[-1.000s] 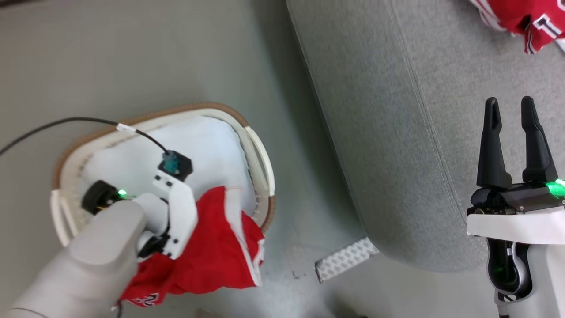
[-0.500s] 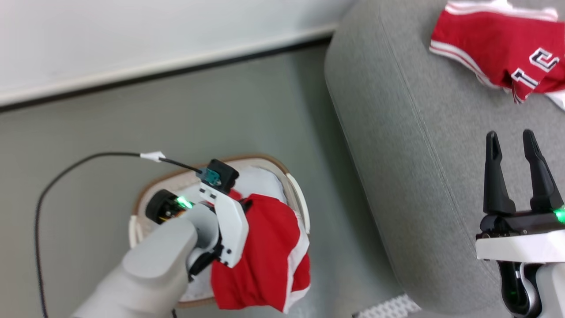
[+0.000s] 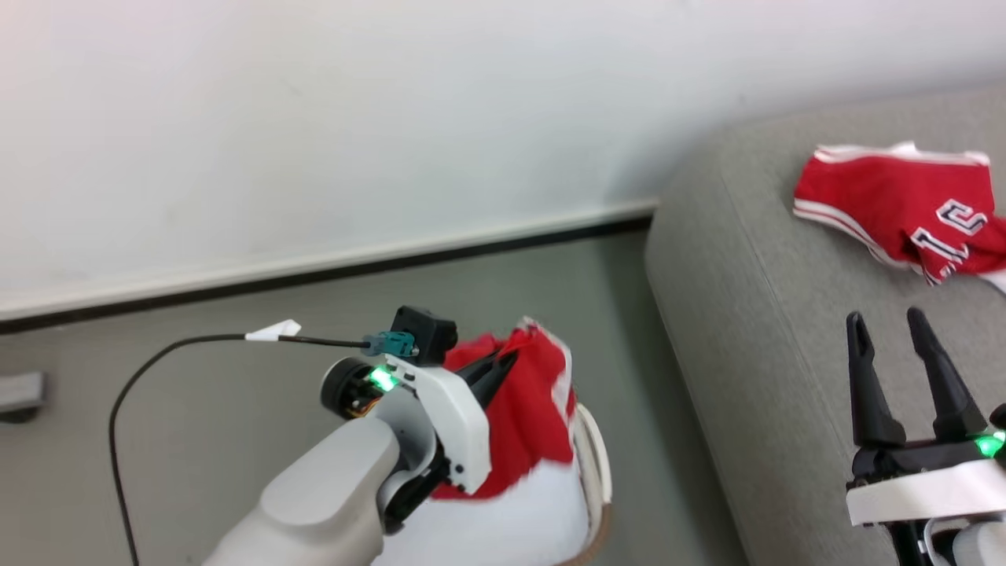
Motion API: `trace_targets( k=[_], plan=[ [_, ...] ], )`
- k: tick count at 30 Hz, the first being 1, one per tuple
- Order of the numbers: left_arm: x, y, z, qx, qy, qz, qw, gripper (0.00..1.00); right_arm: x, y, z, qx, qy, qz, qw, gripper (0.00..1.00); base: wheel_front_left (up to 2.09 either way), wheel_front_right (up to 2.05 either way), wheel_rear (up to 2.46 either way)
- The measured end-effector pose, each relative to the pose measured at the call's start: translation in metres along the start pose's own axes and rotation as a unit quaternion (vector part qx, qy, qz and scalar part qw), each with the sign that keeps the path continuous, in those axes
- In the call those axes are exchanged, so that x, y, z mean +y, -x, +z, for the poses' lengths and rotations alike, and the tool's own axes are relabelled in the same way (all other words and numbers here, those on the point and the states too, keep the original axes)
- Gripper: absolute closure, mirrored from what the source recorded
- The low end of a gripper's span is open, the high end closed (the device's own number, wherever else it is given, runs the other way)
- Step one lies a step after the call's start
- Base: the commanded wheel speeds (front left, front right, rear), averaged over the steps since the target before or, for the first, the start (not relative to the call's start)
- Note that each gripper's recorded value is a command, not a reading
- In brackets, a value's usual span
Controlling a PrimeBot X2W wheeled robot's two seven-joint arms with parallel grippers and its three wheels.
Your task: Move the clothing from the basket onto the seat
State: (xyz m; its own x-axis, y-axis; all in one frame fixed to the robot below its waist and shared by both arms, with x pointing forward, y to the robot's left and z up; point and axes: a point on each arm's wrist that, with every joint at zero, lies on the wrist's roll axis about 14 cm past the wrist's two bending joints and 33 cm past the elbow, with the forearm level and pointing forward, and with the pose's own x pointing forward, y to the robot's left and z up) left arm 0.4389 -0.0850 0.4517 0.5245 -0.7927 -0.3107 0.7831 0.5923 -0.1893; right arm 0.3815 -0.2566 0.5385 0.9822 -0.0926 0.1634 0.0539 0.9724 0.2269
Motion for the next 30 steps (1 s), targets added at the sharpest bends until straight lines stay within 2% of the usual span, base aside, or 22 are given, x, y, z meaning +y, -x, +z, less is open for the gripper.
trace_targets(
  k=[6, 15, 24, 30],
  plan=[
    [-0.013, 0.026, 0.061, -0.097, -0.017, 0.011, 0.995, 1.0, 0.02, 0.006, 0.004, -0.004, -0.015, 0.033, 0.999, 0.0, 0.0, 0.0, 0.0],
    [-0.032, 0.077, 0.158, -0.238, -0.073, 0.035, 0.968, 1.0, 0.054, 0.011, 0.003, -0.001, -0.036, 0.082, 0.996, 0.0, 0.0, 0.0, 0.0],
    [-0.041, 0.114, 0.209, -0.295, -0.113, 0.049, 0.947, 1.0, 0.079, 0.011, 0.003, -0.002, -0.045, 0.116, 0.992, 0.0, 0.0, 0.0, 0.0],
    [-0.041, 0.118, 0.214, -0.297, -0.121, 0.052, 0.946, 1.0, 0.086, 0.015, -0.002, 0.006, -0.044, 0.127, 0.991, 0.0, 0.0, 0.0, 0.0]
  ],
)
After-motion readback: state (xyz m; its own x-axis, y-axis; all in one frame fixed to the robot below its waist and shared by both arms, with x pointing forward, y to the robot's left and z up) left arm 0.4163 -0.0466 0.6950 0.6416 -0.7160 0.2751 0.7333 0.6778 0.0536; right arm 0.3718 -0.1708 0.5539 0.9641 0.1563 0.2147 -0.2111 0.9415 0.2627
